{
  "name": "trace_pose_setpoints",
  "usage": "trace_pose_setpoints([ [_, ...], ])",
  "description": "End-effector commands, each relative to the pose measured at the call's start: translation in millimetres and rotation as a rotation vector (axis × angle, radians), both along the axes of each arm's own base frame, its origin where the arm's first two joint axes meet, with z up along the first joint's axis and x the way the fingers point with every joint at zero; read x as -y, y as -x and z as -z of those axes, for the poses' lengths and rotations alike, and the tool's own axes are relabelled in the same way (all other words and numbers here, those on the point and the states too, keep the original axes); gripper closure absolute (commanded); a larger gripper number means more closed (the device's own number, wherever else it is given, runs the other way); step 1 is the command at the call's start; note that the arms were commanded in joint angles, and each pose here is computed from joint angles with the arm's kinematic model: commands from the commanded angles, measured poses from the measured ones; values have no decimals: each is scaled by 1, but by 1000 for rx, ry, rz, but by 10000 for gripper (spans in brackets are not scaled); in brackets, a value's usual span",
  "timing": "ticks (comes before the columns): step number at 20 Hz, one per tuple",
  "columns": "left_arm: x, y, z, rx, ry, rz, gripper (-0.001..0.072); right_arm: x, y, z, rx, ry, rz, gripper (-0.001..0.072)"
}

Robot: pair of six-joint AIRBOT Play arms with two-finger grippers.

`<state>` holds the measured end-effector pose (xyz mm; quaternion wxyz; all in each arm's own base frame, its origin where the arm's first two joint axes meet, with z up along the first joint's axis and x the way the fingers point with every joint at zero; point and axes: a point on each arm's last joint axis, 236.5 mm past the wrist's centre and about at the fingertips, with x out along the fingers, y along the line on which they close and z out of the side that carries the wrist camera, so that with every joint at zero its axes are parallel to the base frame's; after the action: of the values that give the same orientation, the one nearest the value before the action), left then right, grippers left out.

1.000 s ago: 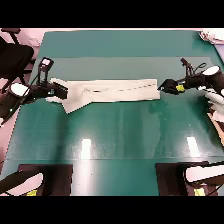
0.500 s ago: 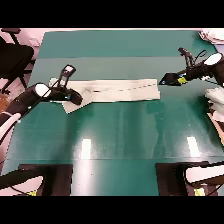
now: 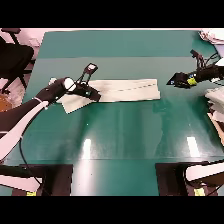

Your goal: Fold the shirts.

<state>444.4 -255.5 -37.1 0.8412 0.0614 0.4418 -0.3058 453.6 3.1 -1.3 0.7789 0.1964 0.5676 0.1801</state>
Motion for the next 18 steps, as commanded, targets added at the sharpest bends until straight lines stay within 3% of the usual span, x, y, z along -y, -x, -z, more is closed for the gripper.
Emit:
trace_pose_setpoints([
  [1,11,-6,13,-50,5,-41,681,-8,2,14,-43,-98,-17,15],
  [6,17,-1,22,-72,7,-33,681,-11,-8,53,-81,-105,3,14],
  [10,22,-5,22,-45,7,-30,680,-30,-23,58,-56,-238,26,7],
  [18,21,-2,33,-72,-2,-31,680,-63,-19,89,-121,-251,-24,7],
])
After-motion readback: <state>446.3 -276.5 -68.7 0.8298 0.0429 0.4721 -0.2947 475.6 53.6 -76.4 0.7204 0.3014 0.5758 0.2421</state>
